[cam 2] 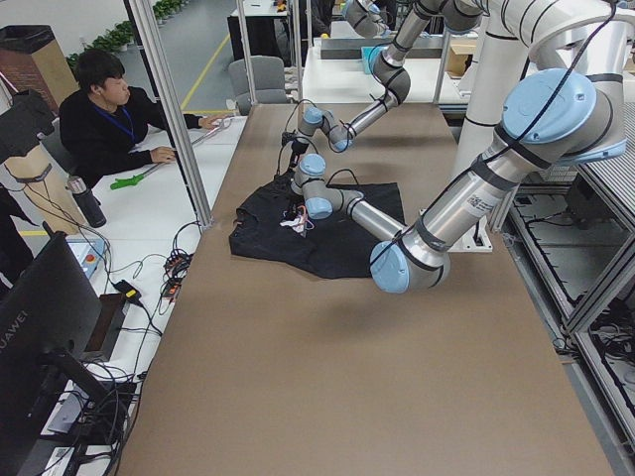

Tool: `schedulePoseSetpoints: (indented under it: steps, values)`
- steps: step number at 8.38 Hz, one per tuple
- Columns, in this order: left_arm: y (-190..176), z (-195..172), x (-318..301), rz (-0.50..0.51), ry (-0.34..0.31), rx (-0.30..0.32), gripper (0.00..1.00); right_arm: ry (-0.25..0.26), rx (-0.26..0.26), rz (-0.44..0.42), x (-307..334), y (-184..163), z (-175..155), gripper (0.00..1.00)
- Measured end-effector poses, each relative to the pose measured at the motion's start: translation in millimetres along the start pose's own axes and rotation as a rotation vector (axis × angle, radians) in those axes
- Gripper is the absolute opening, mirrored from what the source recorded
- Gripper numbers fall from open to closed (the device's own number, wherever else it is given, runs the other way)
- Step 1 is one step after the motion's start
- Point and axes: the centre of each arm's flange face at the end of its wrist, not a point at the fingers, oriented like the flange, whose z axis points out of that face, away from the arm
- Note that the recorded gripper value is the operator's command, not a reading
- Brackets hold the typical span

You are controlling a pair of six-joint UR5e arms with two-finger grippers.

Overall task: Fold clothes
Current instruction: 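Fold the other sleeve inward with the right gripper while the left gripper releases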

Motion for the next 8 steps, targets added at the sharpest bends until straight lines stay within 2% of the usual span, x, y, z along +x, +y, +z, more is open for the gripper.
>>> schedulePoseSetpoints:
  steps: [2, 4, 6, 8]
  values:
    - [-5, -9, 3, 0.003, 0.013, 0.002, 0.95, -0.009, 0.008, 0.005, -6, -4, -3, 0.00]
    - [-23, -20, -12, 0.020, 0.012, 0.001, 0.95, -0.044, 0.031, 0.050, -34, -19, -17, 0.00]
    - [-34, -17, -56, 0.099, -0.032, -0.001, 0.95, -0.084, 0.053, 0.137, -85, -48, -43, 0.00]
    - [-44, -17, -89, 0.158, -0.068, 0.004, 0.95, -0.098, 0.033, 0.219, -154, -60, -68, 0.00]
